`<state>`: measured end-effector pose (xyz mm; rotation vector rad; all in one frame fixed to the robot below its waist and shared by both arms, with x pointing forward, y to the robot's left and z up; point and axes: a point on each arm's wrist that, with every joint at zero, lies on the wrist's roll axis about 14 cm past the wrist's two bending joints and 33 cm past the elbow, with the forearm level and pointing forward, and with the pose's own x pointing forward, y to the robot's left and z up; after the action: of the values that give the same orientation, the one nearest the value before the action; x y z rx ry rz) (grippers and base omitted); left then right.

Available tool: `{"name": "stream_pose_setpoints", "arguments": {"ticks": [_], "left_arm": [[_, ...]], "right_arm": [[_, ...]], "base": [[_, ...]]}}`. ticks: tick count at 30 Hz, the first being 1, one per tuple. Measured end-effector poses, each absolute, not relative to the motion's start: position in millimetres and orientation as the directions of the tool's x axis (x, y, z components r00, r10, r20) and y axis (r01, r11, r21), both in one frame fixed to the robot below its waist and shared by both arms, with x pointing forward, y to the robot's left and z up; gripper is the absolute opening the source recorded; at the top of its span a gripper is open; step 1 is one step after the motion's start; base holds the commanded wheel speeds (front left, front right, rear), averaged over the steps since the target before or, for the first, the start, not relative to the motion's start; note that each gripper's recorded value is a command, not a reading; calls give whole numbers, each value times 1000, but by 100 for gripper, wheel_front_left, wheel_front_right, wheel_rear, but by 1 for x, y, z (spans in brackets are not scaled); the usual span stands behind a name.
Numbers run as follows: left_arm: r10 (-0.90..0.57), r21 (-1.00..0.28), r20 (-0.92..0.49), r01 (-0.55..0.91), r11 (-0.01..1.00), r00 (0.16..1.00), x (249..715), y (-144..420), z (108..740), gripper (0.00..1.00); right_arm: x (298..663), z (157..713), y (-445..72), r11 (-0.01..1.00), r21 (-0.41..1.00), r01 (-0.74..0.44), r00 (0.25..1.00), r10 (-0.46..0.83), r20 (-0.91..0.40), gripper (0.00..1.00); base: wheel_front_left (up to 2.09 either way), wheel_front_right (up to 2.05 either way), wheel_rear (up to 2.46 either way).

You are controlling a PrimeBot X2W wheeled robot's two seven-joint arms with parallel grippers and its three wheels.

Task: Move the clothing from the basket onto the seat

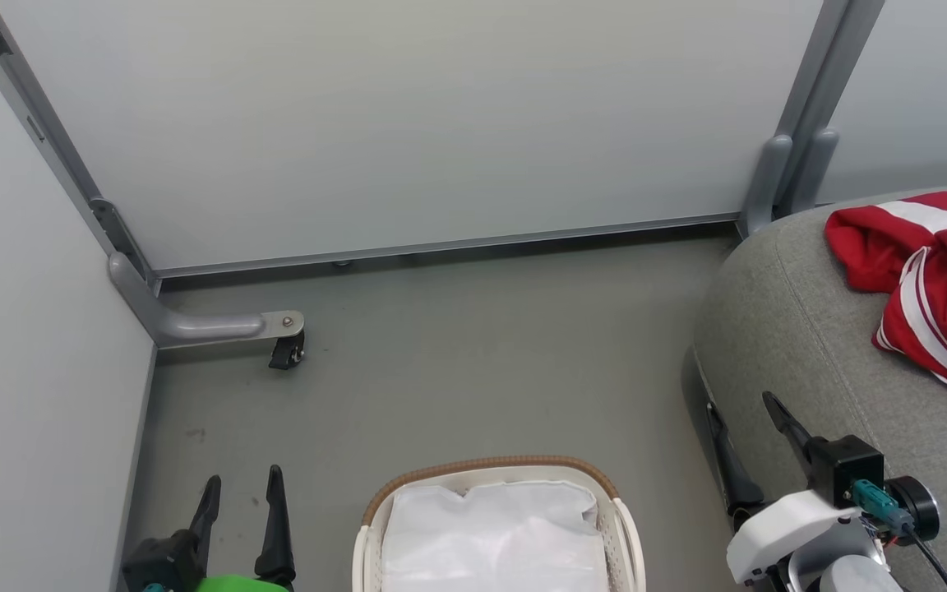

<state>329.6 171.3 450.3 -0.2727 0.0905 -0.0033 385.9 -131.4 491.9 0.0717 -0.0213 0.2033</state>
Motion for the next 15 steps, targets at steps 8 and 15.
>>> {"name": "stream_pose_setpoints", "arguments": {"ticks": [8, 15], "left_arm": [[-15, -270, -129, -21, 963, 992, 324, 171, 438, 0], [13, -372, -164, -73, 925, 986, 325, 177, 433, 0]], "right_arm": [[378, 473, -129, 976, 86, -199, 979, 202, -29, 0], [378, 468, -140, 967, 213, -138, 986, 154, -62, 0]], "base": [[0, 0, 0], [0, 0, 0]]}}
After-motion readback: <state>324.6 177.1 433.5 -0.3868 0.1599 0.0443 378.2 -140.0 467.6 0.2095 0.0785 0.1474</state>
